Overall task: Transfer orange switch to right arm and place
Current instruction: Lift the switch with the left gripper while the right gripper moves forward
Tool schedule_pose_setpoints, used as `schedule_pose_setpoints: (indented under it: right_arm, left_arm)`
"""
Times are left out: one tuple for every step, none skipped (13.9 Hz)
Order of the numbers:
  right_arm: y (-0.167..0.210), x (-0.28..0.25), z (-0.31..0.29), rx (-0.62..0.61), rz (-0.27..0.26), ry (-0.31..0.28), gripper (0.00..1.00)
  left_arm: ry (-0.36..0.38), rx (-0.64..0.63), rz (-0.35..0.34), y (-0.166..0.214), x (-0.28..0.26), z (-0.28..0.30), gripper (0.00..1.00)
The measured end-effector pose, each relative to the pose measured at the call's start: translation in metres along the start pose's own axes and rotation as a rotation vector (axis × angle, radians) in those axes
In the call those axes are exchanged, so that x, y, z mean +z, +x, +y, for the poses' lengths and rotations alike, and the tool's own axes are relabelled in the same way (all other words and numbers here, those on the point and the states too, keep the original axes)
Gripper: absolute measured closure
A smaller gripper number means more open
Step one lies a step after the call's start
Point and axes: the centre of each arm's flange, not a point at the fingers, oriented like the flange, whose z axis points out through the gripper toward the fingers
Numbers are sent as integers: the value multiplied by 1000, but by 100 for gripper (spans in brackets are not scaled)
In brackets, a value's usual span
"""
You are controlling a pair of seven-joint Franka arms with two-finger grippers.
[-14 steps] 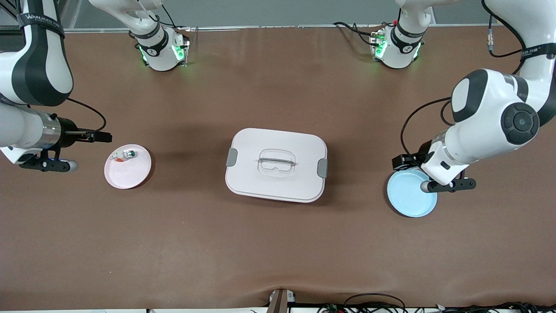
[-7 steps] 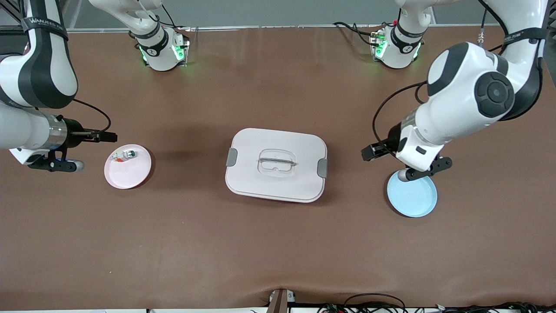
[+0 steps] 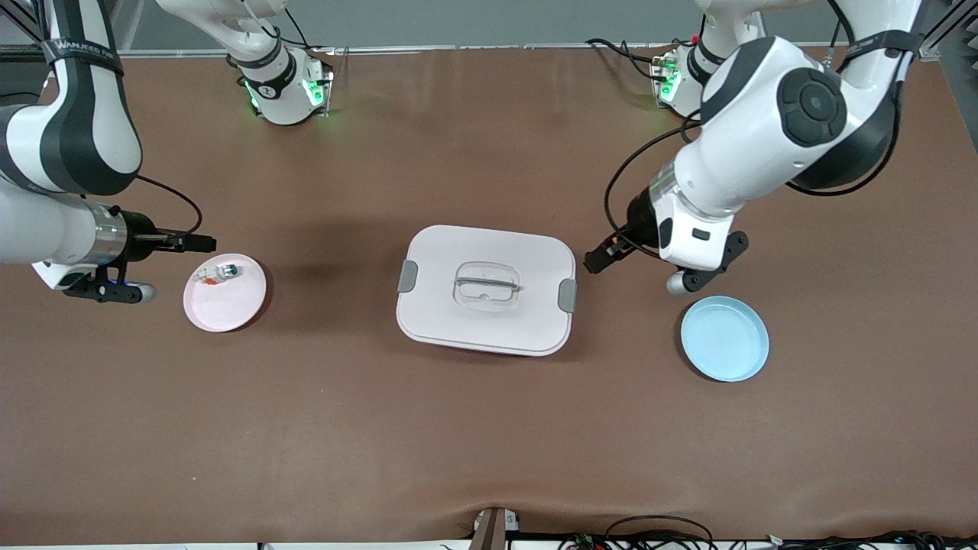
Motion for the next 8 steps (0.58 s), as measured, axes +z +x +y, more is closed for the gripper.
schedule_pose_setpoints:
  right_arm:
    - [-2,3,0,1,10,3,0]
    - [-4,6,1,2,13,5,0]
    - [-6,7,0,4,14,16,0]
    - [-8,7,-2,7,16,42,0]
    - [-10,5,-6,12,17,85,0]
    - [-12,1,-10,17,21,135,0]
    - [-14,-4,-15,20,30,186,0]
    - [-16,-9,-21,23,39,239,0]
  left_arm:
    - [-33,-63,-13,-6,1,6,28]
    - [-65,-127,-31,-9,1,11,28]
    - [-95,-190,-52,-11,1,15,28]
    - [-125,-254,-72,-11,1,18,28]
    - [-155,-314,-88,-10,1,22,28]
    - [-182,-368,-99,-10,1,26,28]
    - [-205,-410,-107,-12,2,30,28]
    - [-226,-443,-114,-15,3,34,28]
